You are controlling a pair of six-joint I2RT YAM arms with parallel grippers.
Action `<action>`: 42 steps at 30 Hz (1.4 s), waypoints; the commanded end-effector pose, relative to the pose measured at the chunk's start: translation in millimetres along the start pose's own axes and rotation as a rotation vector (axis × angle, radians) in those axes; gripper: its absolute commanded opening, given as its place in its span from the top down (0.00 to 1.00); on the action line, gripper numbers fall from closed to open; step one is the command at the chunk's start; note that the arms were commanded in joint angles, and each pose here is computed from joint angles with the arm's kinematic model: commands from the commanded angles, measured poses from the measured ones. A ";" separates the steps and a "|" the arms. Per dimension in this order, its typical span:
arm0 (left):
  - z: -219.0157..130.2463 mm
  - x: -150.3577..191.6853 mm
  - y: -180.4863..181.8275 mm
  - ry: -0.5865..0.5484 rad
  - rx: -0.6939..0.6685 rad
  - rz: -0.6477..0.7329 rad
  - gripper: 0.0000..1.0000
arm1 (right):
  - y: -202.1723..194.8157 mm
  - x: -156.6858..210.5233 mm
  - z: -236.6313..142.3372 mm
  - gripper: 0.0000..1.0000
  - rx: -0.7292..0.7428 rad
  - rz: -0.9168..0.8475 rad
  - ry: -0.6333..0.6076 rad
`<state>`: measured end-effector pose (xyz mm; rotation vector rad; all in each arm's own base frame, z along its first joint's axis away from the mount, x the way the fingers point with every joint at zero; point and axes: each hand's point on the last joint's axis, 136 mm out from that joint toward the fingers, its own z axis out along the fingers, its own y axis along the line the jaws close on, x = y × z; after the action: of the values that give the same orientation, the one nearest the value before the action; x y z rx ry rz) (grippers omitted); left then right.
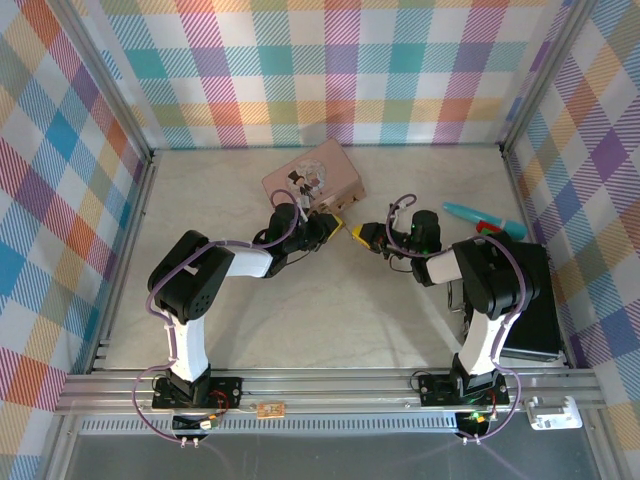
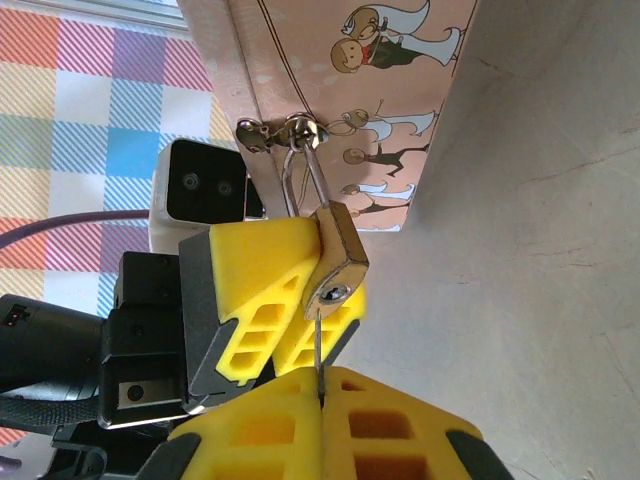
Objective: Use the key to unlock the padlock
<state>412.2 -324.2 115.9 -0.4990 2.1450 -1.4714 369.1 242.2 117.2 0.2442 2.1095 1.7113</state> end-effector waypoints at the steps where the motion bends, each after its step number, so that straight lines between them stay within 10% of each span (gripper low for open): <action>1: -11.9 -11.3 -50.2 -0.029 0.145 0.064 1.00 | 9.8 -2.6 4.8 1.00 -0.039 -0.028 0.011; 42: -6.0 16.6 -74.7 0.004 0.190 0.055 1.00 | -2.8 -12.6 22.9 1.00 -0.016 0.050 -0.036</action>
<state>411.7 -327.6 115.4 -0.5227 2.1317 -1.4434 378.6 253.5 108.1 0.2971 2.1082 1.7611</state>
